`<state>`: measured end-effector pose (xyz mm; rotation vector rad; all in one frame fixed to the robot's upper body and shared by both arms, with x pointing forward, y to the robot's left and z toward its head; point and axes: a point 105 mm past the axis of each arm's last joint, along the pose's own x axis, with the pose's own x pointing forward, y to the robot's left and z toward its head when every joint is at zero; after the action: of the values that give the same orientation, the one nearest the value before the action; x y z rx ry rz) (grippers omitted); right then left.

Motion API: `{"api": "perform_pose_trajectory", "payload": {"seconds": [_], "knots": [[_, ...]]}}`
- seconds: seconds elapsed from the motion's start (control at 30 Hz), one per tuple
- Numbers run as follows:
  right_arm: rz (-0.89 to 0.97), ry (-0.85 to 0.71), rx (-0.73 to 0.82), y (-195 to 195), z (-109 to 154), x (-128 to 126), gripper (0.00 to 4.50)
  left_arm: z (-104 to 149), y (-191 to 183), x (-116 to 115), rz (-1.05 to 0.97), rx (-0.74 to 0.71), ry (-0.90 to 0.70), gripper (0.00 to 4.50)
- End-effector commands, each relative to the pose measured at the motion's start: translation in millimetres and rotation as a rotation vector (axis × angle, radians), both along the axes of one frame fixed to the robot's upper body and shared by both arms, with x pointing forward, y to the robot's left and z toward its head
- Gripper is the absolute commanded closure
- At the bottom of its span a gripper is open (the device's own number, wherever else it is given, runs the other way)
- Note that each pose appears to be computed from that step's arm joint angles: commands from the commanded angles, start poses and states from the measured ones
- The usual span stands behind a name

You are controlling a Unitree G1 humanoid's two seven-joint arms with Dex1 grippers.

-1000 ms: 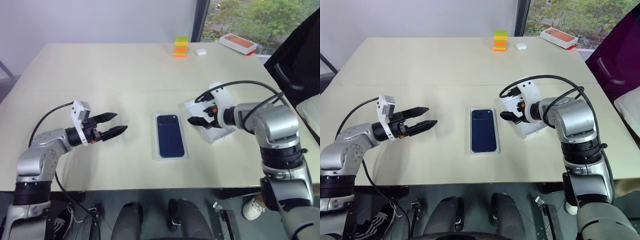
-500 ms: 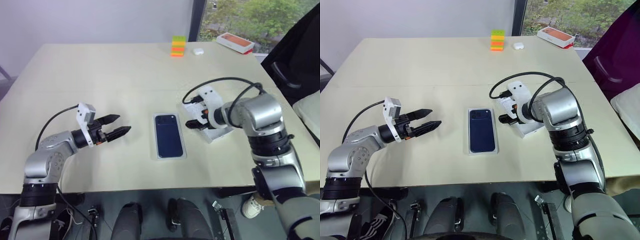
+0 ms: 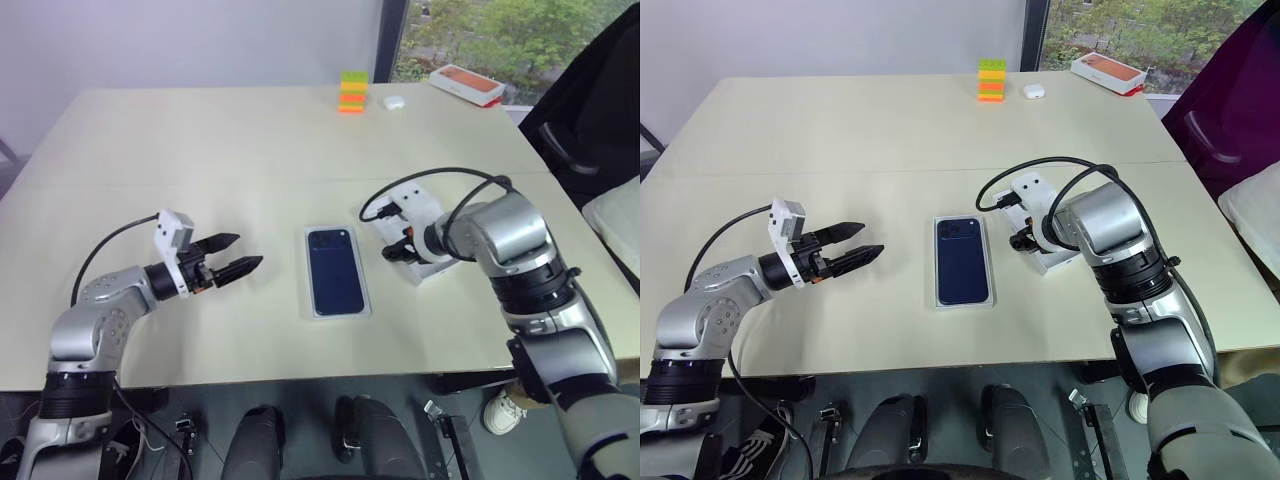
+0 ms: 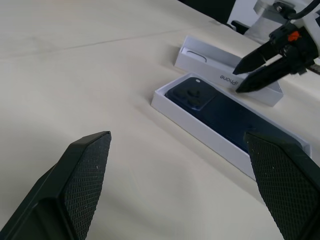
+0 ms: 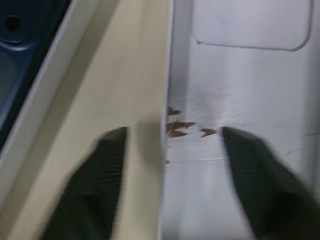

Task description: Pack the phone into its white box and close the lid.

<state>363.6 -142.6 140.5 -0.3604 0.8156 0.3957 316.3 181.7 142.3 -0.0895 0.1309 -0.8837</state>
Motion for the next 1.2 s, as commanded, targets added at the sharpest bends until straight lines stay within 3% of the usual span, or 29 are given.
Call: {"api": "perform_pose_trajectory", "payload": {"seconds": [0.03, 0.1, 0.7, 0.8, 1.0, 1.1, 1.2], "knots": [[0.001, -0.035, -0.013, -1.8, 4.9, 2.5, 3.48, 11.2, -5.2, -1.8, -0.023, -0.001, -0.041, 0.0], [0.003, -0.042, -0.03, -1.7, 3.7, 2.4, 4.37, 12.1, -5.3, -1.7, -0.023, -0.003, -0.039, 0.0], [0.007, -0.02, -0.008, 3.3, -5.7, -1.7, 4.45, 14.1, -2.7, 2.1, -0.003, -0.014, -0.029, 0.0], [-0.025, -0.023, 0.051, 5.3, -0.7, 1.3, 4.45, 13.7, -1.8, 2.5, 0.003, -0.015, -0.026, 0.0], [-0.087, -0.13, 0.383, 19.8, 37.5, 19.0, 4.45, 15.2, 1.1, 4.9, 0.016, -0.023, -0.022, 0.0], [-0.057, -0.108, 0.585, 34.6, 54.6, 15.1, 4.45, 17.1, 1.7, 6.2, 0.017, -0.028, -0.028, 0.0], [-0.026, -0.189, 0.585, 36.8, 71.6, 19.7, 4.45, 17.8, 2.5, 7.5, 0.02, -0.031, -0.03, 0.0]]}}
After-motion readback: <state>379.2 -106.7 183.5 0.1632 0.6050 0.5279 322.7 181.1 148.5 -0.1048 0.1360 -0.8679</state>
